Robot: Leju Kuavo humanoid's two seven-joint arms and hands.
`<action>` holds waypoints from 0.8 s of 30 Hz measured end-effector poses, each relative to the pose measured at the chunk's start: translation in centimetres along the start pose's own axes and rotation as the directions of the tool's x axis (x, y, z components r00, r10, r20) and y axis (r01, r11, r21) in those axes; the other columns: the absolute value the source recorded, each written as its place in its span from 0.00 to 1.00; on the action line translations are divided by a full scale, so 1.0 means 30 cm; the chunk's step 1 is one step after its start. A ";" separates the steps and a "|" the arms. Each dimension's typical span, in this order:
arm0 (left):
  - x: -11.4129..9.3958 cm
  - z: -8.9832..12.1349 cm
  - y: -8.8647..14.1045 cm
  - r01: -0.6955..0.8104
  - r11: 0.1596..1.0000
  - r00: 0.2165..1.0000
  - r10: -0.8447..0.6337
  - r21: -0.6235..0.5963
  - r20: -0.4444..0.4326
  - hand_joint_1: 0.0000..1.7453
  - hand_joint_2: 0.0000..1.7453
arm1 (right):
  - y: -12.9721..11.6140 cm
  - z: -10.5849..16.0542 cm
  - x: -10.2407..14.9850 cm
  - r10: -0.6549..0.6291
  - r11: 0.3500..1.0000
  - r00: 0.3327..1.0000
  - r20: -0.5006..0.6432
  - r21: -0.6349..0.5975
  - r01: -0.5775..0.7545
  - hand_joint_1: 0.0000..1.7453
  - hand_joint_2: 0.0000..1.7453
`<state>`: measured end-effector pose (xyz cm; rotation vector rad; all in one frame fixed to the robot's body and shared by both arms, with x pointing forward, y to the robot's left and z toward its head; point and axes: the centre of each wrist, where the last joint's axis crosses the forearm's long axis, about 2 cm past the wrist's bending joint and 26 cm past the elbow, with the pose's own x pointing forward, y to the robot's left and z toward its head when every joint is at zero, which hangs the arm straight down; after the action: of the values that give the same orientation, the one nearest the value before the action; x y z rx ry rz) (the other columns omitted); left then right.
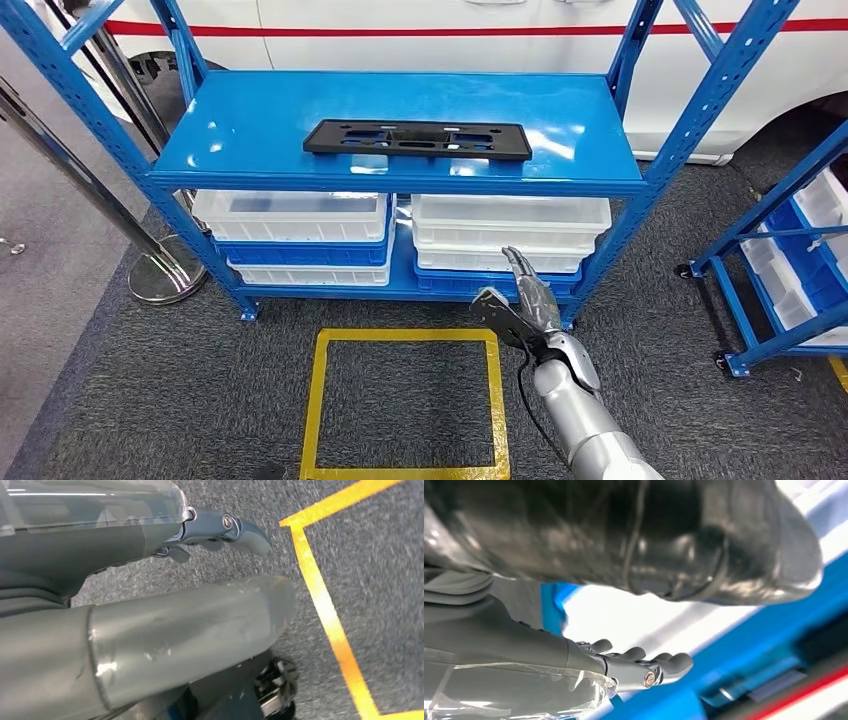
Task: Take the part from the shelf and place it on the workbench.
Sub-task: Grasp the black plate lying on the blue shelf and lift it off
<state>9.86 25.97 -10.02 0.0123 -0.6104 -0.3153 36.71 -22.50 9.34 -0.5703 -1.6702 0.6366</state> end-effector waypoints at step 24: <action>-0.029 0.010 -0.009 0.013 0.997 1.000 -0.012 -0.074 0.017 0.00 0.00 | 0.032 -0.068 0.340 0.648 0.762 0.669 0.365 -0.289 -0.580 0.00 0.50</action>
<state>8.94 25.98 -10.27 -0.0575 -0.6147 -0.3505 36.90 -14.69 16.27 -1.2073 -1.9628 1.2186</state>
